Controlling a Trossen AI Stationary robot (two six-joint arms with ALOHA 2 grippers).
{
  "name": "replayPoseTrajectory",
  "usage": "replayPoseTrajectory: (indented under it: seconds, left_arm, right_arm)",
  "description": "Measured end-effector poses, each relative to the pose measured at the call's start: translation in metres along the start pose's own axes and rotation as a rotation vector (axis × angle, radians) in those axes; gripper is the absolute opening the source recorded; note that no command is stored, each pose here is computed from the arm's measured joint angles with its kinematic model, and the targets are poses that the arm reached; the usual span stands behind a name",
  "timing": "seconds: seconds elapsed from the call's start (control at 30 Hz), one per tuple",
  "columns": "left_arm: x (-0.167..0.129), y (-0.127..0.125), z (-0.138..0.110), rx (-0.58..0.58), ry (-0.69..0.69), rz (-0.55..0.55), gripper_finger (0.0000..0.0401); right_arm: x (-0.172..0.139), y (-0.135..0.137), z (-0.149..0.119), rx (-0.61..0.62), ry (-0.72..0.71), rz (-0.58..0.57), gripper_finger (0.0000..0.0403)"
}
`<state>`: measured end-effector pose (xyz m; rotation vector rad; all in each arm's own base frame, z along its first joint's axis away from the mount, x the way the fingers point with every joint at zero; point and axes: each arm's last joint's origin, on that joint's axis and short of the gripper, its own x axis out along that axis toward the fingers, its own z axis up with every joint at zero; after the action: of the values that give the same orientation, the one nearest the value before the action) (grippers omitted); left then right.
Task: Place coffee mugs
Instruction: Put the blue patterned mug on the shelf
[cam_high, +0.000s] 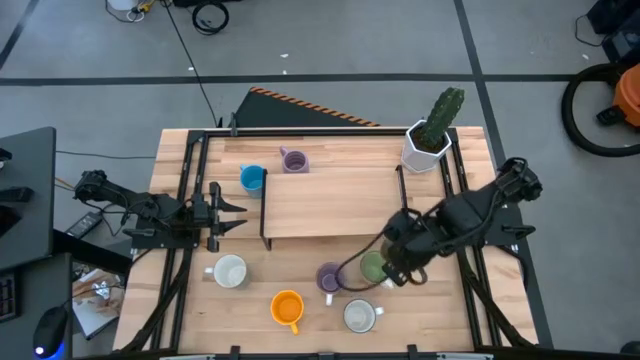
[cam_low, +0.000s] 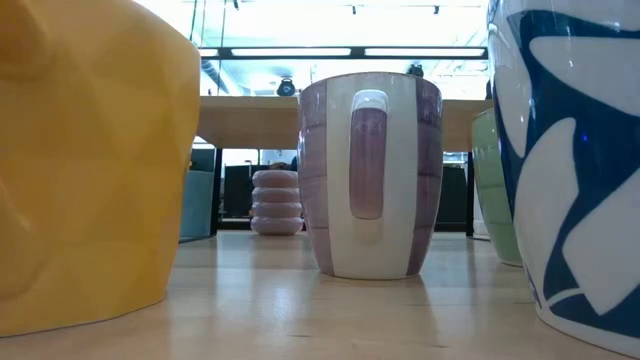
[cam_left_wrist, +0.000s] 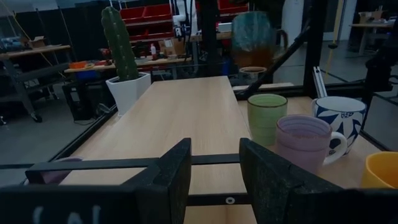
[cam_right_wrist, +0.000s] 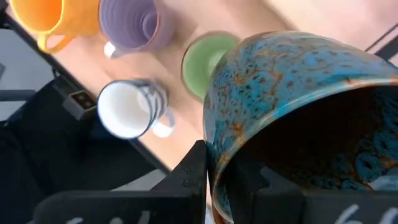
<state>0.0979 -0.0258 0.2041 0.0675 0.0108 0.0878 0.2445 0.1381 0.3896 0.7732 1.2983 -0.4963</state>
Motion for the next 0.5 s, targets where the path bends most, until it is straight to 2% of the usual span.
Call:
replayPoseTrajectory:
  seconds: [0.2,0.5]
  left_arm:
    - [0.000,0.000,-0.002,-0.070,0.015,-0.001,0.0141]
    - [0.000,0.000,-0.002,-0.096,0.017,-0.001,0.0141]
  right_arm:
    - [-0.004,-0.008,0.039,-0.085,-0.056,0.023,0.0041]
    - [-0.018,-0.035,0.089,-0.229,-0.102,0.012,0.0041]
